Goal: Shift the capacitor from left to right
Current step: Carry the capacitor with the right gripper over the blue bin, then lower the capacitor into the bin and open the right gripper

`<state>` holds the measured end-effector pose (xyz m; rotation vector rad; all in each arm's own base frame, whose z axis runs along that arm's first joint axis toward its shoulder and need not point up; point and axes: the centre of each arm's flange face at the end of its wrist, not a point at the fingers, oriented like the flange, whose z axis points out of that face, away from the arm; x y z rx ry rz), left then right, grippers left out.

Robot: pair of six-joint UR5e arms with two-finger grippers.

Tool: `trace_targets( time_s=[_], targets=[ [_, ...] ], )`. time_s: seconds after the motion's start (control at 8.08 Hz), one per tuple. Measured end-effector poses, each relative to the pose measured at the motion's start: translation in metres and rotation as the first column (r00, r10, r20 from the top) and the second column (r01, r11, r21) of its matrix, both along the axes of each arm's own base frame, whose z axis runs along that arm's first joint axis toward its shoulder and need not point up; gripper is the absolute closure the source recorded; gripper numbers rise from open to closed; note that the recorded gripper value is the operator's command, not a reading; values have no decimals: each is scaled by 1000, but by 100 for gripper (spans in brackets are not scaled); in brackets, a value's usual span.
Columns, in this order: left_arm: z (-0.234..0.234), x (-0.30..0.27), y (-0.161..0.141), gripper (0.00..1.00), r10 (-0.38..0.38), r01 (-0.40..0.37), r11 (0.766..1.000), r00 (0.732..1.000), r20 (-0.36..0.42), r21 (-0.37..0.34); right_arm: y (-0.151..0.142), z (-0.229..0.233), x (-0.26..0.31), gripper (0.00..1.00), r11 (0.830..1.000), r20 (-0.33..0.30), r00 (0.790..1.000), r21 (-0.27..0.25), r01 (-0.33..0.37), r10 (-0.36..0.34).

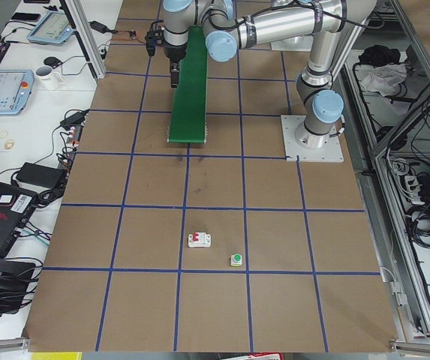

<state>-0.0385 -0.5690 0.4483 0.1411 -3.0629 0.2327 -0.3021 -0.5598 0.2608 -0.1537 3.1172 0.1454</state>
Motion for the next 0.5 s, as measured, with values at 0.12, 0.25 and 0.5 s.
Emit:
trace_targets(
  time_s=[0.12, 0.25, 0.5],
  targets=[
    [0, 0, 0, 0, 0, 0, 1000, 1000, 0, 0, 0, -11, -3, 100, 1000, 4, 1000, -5, 3, -3],
    [0, 0, 0, 0, 0, 0, 1000, 1000, 0, -1, 0, -21, -5, 93, 1000, 5, 1000, -9, 2, -2],
    [0, 0, 0, 0, 0, 0, 1000, 1000, 1, -2, 1, -28, -7, 60, 1000, 4, 1000, -13, -4, 4]
  ],
)
